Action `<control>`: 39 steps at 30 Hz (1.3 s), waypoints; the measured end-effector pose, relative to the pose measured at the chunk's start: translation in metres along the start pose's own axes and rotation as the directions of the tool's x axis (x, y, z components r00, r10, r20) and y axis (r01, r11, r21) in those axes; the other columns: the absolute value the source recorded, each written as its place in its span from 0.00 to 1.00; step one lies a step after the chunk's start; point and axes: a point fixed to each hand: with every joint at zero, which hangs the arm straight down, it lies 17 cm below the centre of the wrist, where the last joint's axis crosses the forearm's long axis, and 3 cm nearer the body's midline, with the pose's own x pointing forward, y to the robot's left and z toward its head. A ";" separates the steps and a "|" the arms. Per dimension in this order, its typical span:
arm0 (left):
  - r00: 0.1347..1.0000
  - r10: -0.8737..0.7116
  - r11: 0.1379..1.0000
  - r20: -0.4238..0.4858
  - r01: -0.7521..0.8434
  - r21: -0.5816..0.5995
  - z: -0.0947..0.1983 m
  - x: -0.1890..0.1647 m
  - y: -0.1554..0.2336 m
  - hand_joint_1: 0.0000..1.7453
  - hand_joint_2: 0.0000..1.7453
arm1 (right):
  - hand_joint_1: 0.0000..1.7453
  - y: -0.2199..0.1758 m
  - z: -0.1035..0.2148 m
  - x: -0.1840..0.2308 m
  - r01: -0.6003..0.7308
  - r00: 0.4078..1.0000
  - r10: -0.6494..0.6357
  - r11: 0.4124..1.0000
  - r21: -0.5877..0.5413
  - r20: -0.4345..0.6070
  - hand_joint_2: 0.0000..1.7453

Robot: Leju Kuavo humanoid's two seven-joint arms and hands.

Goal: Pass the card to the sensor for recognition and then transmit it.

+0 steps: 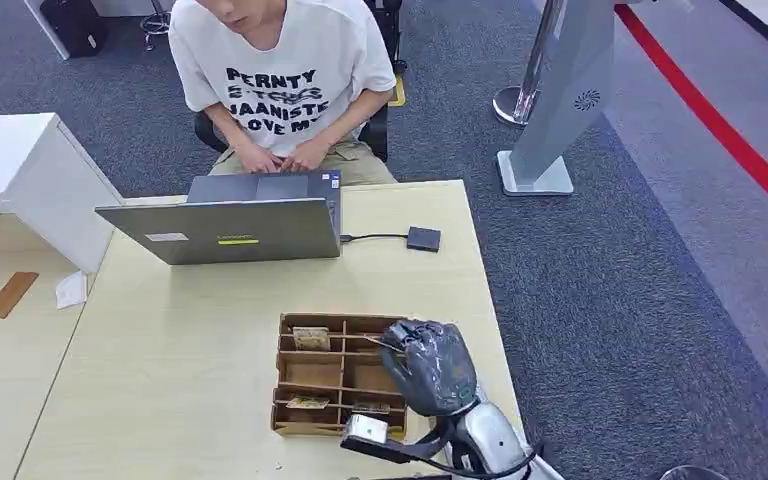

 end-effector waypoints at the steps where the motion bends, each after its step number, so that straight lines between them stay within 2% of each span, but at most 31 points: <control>1: 1.000 0.003 1.000 0.001 -0.003 0.001 0.000 0.000 0.000 0.00 0.00 | 1.00 -0.019 -0.003 0.006 0.053 0.999 -0.053 0.996 -0.069 0.006 1.00; 3: 1.000 0.008 1.000 0.002 -0.008 0.004 0.000 0.001 -0.001 0.00 0.00 | 1.00 -0.059 -0.010 0.021 0.182 0.983 -0.178 0.966 -0.183 0.039 1.00; 6: 1.000 0.013 1.000 0.003 -0.013 0.003 0.000 0.001 -0.003 0.00 0.00 | 1.00 -0.132 -0.013 0.037 0.350 0.937 -0.326 0.865 -0.359 0.126 1.00; 10: 1.000 0.010 1.000 0.003 -0.010 0.004 0.000 0.001 -0.004 0.00 0.00 | 1.00 -0.200 -0.005 0.048 0.409 0.912 -0.347 0.769 -0.490 0.217 1.00; 13: 1.000 0.010 1.000 0.003 -0.010 0.004 0.000 0.001 -0.004 0.00 0.00 | 1.00 -0.221 0.001 0.052 0.415 0.910 -0.336 0.741 -0.528 0.243 1.00; 19: 1.000 0.005 1.000 0.003 -0.005 0.005 0.000 0.000 -0.004 0.00 0.00 | 1.00 -0.237 0.006 0.056 0.419 0.908 -0.325 0.719 -0.554 0.265 1.00; 39: 1.000 0.005 1.000 0.003 -0.005 0.002 0.000 0.001 -0.004 0.00 0.00 | 1.00 -0.239 0.007 0.053 0.413 0.911 -0.323 0.713 -0.567 0.257 1.00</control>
